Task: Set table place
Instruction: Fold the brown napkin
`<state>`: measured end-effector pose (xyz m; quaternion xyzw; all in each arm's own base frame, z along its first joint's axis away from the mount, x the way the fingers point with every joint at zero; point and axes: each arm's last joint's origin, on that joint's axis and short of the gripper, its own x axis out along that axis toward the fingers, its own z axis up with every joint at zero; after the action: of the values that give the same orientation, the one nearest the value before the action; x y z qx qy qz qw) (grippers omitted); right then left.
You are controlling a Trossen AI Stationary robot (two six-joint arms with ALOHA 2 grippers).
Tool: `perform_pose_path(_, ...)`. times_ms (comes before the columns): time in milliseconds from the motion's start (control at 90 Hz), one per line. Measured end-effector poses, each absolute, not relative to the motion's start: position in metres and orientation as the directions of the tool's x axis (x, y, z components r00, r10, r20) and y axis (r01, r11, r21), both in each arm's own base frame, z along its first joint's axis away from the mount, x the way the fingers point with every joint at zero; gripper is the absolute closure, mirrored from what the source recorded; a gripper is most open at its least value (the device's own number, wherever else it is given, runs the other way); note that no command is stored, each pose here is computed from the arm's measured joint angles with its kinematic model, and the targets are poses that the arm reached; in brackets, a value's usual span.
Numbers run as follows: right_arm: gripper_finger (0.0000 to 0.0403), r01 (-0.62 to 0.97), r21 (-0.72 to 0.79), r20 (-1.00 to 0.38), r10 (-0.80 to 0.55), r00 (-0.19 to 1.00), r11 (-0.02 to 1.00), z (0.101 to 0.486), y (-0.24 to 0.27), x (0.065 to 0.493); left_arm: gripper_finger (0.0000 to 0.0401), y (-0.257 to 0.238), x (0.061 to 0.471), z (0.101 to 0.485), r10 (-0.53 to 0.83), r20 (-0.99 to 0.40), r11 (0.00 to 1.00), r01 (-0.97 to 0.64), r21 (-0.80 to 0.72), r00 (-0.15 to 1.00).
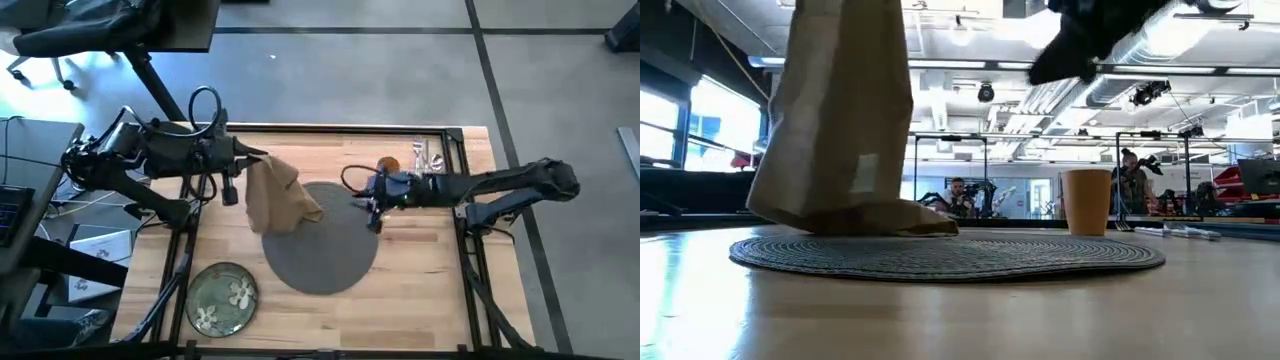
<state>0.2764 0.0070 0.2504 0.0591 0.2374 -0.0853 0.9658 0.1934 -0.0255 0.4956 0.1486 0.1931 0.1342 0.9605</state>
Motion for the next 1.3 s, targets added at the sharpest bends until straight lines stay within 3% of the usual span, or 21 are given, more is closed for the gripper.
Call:
perform_pose_path(122,0.0255,0.179,0.094,-0.386,-0.130,0.913,0.979,0.221,0.009,0.293,0.0401,-0.026,0.194,0.495,0.314,-0.332,0.920,-0.199,0.338,0.889)
perform_pose_path(278,0.0210,0.155,0.059,-0.455,-0.112,0.883,0.986,0.191,0.010,0.319,0.0401,-0.026,0.195,0.495,0.314,-0.336,0.918,-0.194,0.347,0.888)
perform_pose_path(444,0.0190,0.136,0.039,-0.492,-0.099,0.865,0.990,0.176,0.012,0.348,0.0401,-0.026,0.195,0.495,0.314,-0.335,0.918,-0.194,0.346,0.888)
perform_pose_path(856,0.0192,0.008,0.036,-0.531,0.012,0.847,0.999,0.151,0.018,0.395,0.0401,-0.026,0.195,0.495,0.313,-0.335,0.918,-0.192,0.348,0.889)
perform_pose_path(1111,0.0194,-0.004,0.017,-0.523,0.012,0.852,1.000,0.142,0.018,0.419,0.0401,-0.026,0.195,0.495,0.313,-0.335,0.916,-0.189,0.353,0.889)
perform_pose_path(1211,0.0220,0.011,0.008,-0.518,-0.005,0.855,1.000,0.142,0.017,0.425,0.0401,-0.026,0.195,0.495,0.313,-0.336,0.916,-0.189,0.353,0.889)
perform_pose_path(1300,0.0278,0.071,-0.045,-0.528,-0.084,0.845,0.996,0.140,0.015,0.426,0.0401,-0.026,0.195,0.495,0.313,-0.336,0.916,-0.189,0.353,0.889)
